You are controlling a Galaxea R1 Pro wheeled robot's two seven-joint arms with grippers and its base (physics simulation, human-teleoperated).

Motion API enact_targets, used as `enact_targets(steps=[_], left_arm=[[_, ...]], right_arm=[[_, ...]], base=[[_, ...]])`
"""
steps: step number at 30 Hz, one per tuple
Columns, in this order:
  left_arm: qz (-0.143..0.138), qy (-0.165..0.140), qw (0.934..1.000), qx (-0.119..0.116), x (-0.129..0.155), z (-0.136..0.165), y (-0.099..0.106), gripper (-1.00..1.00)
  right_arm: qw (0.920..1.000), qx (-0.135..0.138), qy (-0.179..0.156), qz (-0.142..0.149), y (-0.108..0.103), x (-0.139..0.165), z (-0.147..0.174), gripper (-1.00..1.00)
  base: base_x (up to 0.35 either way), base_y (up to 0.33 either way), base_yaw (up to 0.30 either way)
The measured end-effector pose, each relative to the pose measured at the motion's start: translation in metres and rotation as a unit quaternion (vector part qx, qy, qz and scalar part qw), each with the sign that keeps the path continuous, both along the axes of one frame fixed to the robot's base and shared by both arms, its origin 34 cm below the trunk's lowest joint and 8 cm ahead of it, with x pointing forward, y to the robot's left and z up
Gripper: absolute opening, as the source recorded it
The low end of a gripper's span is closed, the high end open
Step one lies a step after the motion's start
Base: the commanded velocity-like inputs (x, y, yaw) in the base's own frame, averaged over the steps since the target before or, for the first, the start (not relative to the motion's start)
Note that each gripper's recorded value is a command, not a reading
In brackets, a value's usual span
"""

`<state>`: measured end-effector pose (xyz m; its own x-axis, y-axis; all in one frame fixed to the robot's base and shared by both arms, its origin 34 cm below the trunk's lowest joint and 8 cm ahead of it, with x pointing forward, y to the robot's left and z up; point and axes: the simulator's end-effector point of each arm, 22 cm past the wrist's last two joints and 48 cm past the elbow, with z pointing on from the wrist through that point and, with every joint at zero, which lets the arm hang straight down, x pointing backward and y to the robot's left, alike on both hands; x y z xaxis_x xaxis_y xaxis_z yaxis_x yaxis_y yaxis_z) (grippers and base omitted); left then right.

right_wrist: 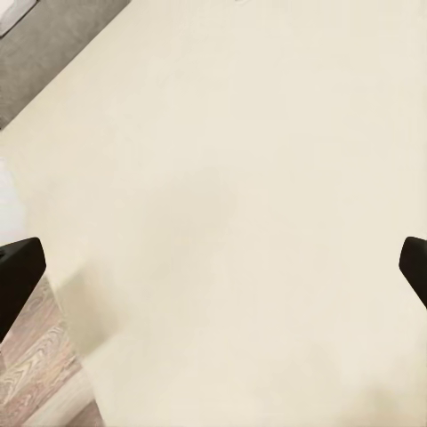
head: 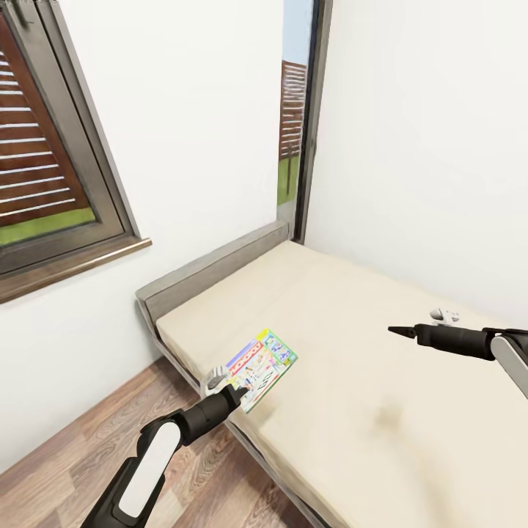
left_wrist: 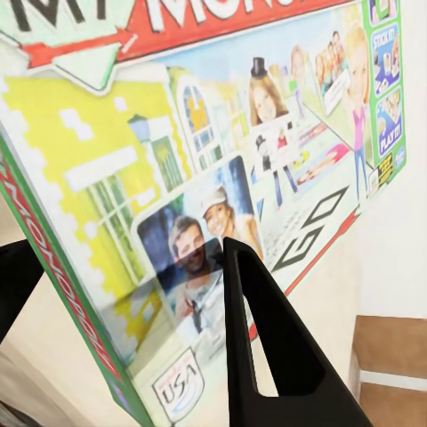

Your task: Put all the toys in the child's room - the three board games (two on the bed and one on the table), the two jigsaw puzzles on the table, and the tennis ball on the table - inside the toy box on the table in the child's room.

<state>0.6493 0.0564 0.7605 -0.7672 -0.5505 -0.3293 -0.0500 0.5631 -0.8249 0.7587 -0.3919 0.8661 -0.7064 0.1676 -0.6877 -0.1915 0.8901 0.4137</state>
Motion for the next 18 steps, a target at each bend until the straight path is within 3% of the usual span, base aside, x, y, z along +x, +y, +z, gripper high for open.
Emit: enact_targets(steps=[10,18], left_arm=[[0.0,0.0,1.0,0.0,0.0,0.016,0.0,-1.0],[0.002,0.007,1.0,0.002,-0.005,0.009,0.006,-1.0]], right_arm=[[1.0,0.0,0.001,0.0,0.0,0.0,0.015,1.0],[0.9999,0.01,0.007,-0.001,0.006,0.003,0.013,1.0]], base=[[0.0,0.0,0.0],[0.0,0.0,0.0]])
